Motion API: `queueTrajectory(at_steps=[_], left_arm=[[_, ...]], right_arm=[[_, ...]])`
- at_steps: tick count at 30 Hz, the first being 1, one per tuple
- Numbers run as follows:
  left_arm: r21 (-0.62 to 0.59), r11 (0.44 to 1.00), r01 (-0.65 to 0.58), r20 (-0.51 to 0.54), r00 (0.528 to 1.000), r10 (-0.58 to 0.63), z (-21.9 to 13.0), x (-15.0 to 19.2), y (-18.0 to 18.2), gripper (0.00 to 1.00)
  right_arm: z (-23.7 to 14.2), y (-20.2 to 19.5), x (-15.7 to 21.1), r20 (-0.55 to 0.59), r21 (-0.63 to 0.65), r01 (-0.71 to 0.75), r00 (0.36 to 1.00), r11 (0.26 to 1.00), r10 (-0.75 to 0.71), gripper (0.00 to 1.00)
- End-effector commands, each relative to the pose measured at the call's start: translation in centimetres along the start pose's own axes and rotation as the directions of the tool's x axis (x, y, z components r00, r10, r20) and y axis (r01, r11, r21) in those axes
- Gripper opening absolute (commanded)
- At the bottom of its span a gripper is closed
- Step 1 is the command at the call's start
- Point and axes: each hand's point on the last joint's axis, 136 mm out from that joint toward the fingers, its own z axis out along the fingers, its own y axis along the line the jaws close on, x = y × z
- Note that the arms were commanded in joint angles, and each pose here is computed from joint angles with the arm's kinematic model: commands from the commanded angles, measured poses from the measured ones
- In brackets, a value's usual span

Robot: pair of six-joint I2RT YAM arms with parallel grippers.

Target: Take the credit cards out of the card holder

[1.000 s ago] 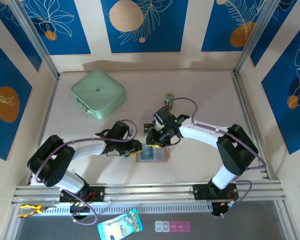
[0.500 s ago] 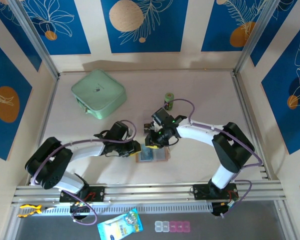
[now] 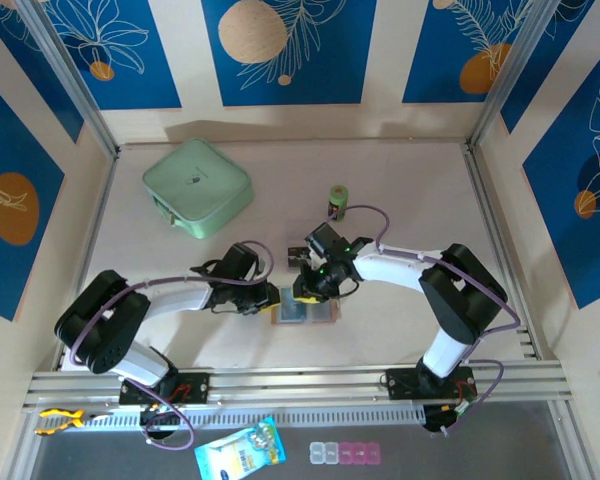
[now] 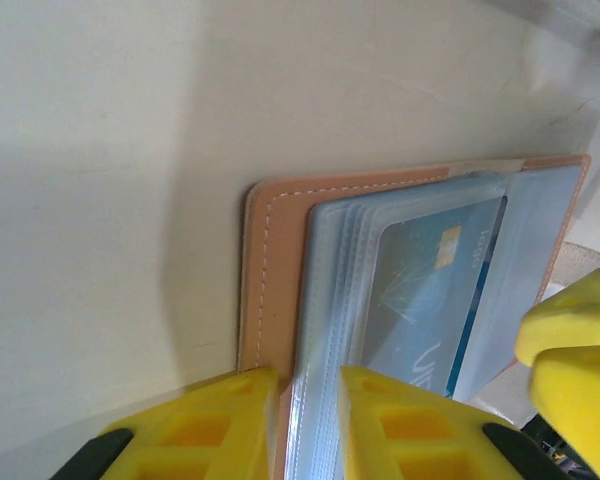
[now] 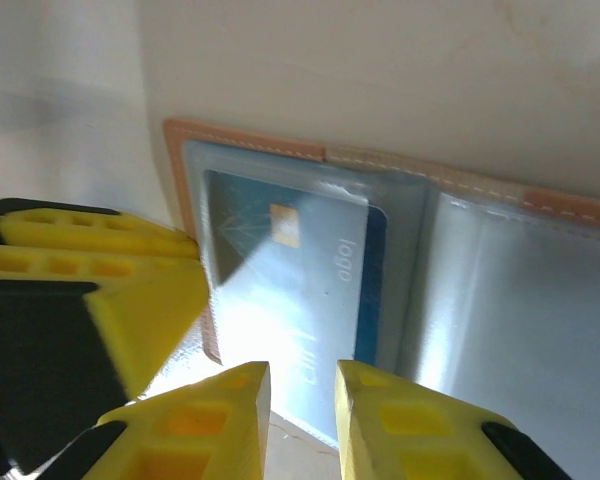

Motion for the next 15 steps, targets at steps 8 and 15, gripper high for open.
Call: queueTrajectory(at_steps=[8, 15], left_arm=[[-0.03, 0.999, -0.013, 0.001, 1.0, 0.013, -0.6, -0.5, 0.1, 0.21], [-0.013, 1.0, -0.029, 0.01, 1.0, 0.029, -1.6, -0.6, -1.1, 0.23]], right_arm=[[-0.3, 0.0, 0.7, 0.005, -0.009, -0.008, 1.0, 1.0, 0.008, 0.24], [-0.6, 0.1, 0.7, 0.013, -0.018, 0.006, 1.0, 1.0, -0.006, 0.24]])
